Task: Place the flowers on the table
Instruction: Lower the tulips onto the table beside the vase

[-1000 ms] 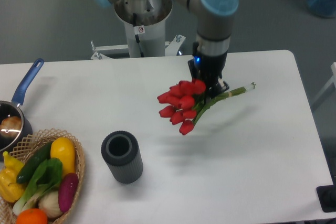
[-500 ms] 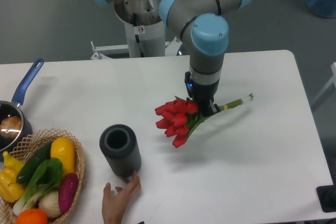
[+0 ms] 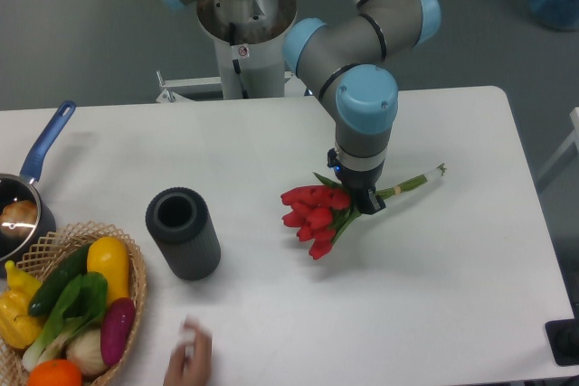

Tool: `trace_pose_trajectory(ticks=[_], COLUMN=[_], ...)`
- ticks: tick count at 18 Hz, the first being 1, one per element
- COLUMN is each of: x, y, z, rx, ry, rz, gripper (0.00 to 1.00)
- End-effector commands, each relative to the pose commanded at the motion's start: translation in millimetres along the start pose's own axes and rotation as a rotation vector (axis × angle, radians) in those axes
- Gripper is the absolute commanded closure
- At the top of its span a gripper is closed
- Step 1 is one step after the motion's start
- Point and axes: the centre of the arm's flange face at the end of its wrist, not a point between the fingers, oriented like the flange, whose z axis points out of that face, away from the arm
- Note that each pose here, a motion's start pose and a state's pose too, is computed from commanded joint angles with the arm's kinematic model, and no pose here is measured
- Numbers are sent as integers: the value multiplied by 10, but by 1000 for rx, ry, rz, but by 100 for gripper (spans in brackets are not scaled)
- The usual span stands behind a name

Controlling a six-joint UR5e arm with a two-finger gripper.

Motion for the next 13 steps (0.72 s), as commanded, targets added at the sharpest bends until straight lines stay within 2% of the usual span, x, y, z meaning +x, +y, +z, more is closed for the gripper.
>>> trace_pose_trajectory(ticks=[11,12,13], x=[47,45,41], y=[-244,-245,-244], z=[95,104,97], rx=[-1,-1,-1], ry=[19,20,19], rz=[22,24,25], gripper=[66,60,50])
